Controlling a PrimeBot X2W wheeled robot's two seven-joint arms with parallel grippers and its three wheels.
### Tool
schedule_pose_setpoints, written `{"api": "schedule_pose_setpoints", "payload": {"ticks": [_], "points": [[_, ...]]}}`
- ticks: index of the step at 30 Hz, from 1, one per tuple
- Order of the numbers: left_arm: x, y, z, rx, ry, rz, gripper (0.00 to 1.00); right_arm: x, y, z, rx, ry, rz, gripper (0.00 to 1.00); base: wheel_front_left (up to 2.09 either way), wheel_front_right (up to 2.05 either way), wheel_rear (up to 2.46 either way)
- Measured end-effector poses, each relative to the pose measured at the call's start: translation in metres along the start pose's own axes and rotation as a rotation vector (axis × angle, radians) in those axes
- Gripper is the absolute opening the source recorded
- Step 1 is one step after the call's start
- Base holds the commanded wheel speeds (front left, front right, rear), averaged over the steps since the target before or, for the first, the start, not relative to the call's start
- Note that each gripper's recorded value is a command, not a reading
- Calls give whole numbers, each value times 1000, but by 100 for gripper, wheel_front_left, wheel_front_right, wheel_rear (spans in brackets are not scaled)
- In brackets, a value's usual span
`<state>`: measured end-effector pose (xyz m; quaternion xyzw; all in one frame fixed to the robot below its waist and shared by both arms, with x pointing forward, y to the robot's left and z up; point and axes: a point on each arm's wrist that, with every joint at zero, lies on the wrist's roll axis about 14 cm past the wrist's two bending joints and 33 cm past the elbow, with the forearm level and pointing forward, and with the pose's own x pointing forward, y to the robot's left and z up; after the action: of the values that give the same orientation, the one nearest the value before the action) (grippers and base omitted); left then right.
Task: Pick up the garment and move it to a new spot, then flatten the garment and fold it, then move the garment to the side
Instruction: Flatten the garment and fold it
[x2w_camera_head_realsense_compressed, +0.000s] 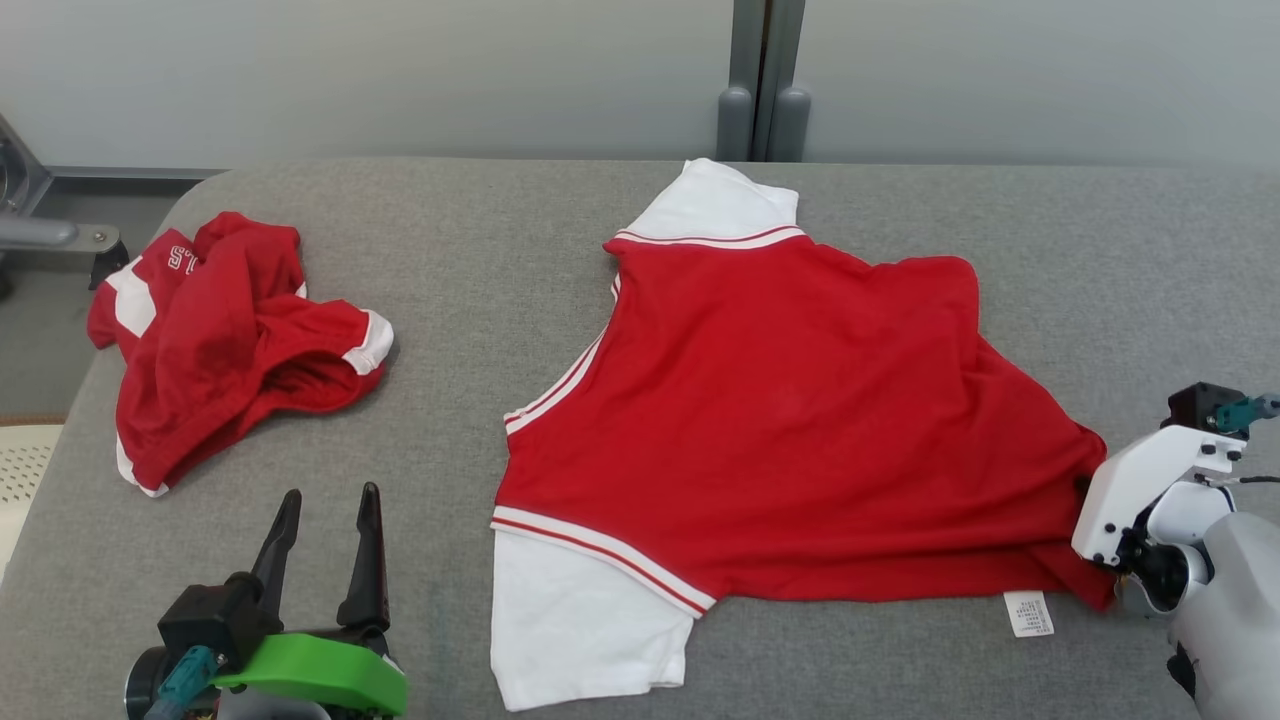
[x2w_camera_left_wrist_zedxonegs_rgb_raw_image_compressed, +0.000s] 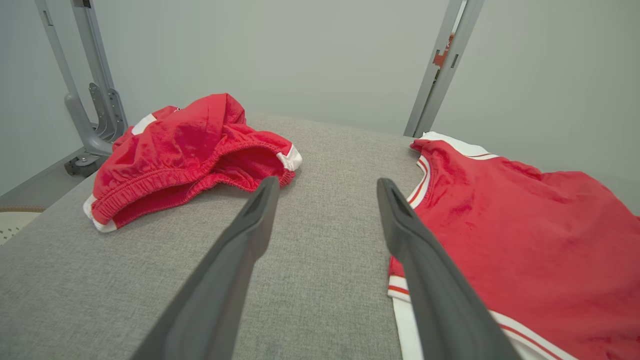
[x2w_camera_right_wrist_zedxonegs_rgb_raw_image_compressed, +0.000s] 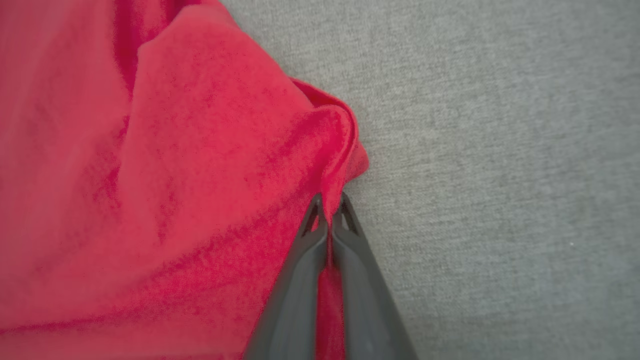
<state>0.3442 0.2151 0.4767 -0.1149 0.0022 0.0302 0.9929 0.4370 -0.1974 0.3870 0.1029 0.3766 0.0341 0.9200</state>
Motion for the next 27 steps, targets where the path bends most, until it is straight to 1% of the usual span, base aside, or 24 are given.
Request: {"api": "schedule_pose_setpoints", "payload": {"ticks": [3,7,12,18,19,20,22,25,27], "points": [[1,3,0,3,-1,7,100,3,8,16,-15,-54,15,0,0,0,0],[4,2,-2,5,5,3,100,7,27,45,-67,-119,49,0,0,0,0],[11,0,-4,3,10,1,100,15,48,75,-99,-159,85,0,0,0,0],[17,4,-8,-2,24,20,100,29,38,96,-113,-174,52,0,0,0,0],[16,7,-9,-1,27,27,100,33,37,95,-112,-166,46,13,0,0,0],[16,9,-10,-1,31,34,100,36,35,93,-111,-161,39,100,0,0,0],[15,12,-12,-1,36,45,100,40,34,93,-102,-172,32,100,0,0,0],[14,15,-11,-1,34,55,100,42,38,103,-102,-226,34,100,0,0,0],[14,15,-10,1,31,55,100,40,36,104,-119,-254,26,100,0,0,0]]}}
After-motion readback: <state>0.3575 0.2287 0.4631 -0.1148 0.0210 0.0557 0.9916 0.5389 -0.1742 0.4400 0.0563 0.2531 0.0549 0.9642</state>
